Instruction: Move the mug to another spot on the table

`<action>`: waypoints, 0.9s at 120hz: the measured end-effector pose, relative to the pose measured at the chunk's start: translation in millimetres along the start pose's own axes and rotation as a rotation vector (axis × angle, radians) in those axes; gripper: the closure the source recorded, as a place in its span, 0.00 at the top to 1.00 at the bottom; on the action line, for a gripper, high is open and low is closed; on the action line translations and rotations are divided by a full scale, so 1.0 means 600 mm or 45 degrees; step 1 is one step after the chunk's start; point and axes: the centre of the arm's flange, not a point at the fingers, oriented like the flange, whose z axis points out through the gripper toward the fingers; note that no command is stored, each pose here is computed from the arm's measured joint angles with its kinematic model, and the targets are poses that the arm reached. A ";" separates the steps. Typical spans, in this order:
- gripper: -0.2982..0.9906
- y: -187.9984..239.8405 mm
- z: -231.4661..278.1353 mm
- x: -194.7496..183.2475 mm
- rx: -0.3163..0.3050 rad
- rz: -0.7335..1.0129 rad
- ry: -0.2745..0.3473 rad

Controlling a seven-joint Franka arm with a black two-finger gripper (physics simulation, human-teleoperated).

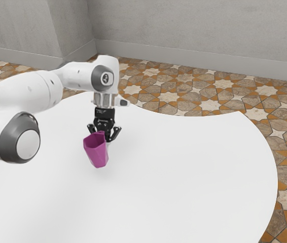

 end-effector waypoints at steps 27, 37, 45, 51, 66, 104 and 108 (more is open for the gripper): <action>0.18 -0.010 0.024 0.017 -0.005 -0.004 -0.018; 0.18 -0.016 0.027 0.020 -0.011 -0.007 -0.018; 0.18 -0.035 0.035 0.028 -0.038 -0.016 -0.026; 0.18 -0.046 0.038 0.032 -0.053 -0.021 -0.026; 0.18 -0.065 0.038 0.038 -0.074 -0.033 -0.020; 0.18 -0.062 0.046 0.057 -0.086 -0.027 0.014; 0.20 -0.061 0.046 0.058 -0.087 -0.026 0.019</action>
